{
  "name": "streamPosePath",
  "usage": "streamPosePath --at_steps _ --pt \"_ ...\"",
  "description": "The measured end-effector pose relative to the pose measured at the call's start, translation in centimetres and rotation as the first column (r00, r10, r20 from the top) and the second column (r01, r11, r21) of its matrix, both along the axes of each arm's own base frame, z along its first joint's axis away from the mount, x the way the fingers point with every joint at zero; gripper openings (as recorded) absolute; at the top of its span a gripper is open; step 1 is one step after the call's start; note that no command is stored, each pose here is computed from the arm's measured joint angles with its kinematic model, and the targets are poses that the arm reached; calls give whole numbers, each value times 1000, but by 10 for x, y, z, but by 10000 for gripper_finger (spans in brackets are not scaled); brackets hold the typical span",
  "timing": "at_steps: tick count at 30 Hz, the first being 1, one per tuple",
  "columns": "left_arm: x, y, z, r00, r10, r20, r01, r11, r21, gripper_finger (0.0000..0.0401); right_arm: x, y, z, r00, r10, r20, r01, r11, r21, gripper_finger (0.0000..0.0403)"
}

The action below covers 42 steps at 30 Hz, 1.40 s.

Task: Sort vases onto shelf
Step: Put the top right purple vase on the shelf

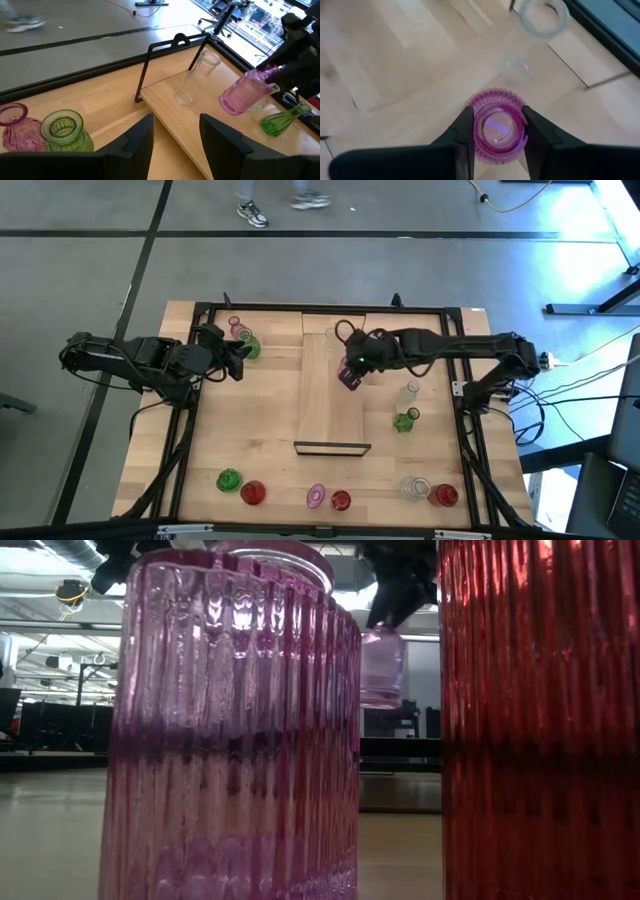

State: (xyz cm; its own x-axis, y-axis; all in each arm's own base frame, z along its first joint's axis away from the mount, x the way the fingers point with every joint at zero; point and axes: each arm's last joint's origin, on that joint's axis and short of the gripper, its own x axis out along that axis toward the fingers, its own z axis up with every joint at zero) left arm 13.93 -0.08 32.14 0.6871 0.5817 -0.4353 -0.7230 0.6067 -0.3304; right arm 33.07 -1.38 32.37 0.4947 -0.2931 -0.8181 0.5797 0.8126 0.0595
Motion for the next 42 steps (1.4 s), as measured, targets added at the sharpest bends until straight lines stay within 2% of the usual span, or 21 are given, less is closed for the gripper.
streamPosePath --at_steps 13,28,35,42 --pt "0 0 0 1000 0 -2 0 1000 0 151 31 -9 -22 998 29 -53 -29 1000 -4 94" --pt "0 0 0 1000 -3 -8 3 1000 6 151 41 -31 -24 1000 -14 25 13 1000 21 94" --pt "0 0 0 1000 -3 -10 3 1000 6 151 50 -33 -44 999 33 -36 -30 997 73 94" --pt "0 0 -1 1000 -3 -13 4 1000 7 151 54 -34 -48 999 38 -32 -35 996 78 94"
